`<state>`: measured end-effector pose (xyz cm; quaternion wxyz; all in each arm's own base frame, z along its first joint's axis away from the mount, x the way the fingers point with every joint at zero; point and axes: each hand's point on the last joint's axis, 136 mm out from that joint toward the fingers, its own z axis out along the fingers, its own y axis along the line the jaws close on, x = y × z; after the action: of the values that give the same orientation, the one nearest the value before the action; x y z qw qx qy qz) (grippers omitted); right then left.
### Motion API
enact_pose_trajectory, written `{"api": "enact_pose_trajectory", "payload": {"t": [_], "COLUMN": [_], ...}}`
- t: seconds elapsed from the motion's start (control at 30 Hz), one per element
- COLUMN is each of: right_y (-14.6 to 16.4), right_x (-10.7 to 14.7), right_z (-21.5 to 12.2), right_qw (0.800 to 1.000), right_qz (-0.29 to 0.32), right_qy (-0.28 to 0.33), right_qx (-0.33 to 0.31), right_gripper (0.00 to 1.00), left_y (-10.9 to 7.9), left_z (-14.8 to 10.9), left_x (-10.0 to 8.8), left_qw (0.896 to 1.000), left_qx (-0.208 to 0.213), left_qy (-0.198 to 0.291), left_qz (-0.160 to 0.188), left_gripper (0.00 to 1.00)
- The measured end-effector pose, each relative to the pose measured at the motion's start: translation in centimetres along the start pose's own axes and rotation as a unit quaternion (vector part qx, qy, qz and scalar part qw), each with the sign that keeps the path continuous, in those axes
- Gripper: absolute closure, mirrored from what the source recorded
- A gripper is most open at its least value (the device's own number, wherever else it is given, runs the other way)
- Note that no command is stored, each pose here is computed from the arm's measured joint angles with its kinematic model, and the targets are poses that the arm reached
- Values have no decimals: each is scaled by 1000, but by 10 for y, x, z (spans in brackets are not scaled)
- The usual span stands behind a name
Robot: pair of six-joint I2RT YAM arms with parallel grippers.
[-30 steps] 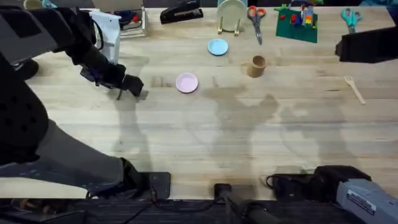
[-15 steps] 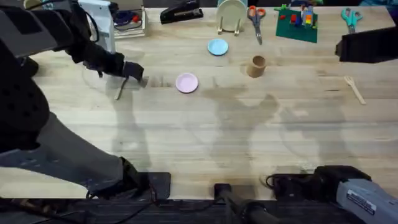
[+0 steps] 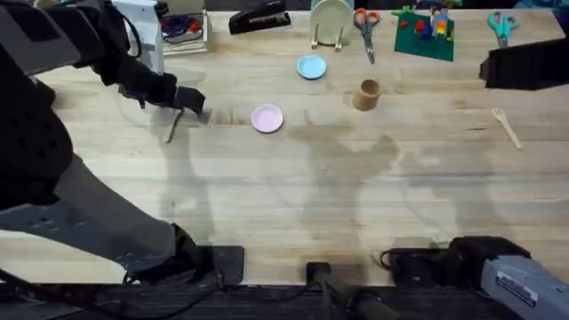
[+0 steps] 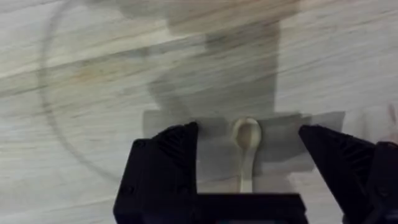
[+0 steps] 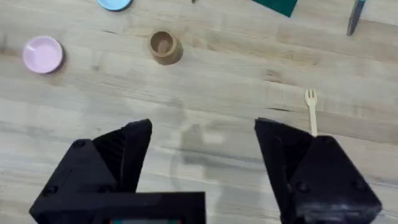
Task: Pick up a utensil and set it on the pink plate, then put the other utensil in the container.
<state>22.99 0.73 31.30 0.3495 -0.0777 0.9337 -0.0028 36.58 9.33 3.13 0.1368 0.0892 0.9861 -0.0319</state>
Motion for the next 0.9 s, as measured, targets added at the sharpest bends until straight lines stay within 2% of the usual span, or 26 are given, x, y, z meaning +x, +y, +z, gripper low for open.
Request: {"api": "enact_pose_trajectory", "payload": {"t": [0.33,0.9], "right_y": [0,0], "right_x": [0,0], "right_z": [0,0], "right_qw": [1000,1000], "right_qz": [0,-1], "right_qy": [0,0], "right_qx": [0,0], "right_gripper": [6,6], "left_y": [-6,-8], "left_z": [-4,-6], "left_x": [18,28], "left_qw": [999,997], "left_qx": [6,-2], "left_qy": [45,70], "left_qz": [-4,-40], "left_gripper": [8,7]}}
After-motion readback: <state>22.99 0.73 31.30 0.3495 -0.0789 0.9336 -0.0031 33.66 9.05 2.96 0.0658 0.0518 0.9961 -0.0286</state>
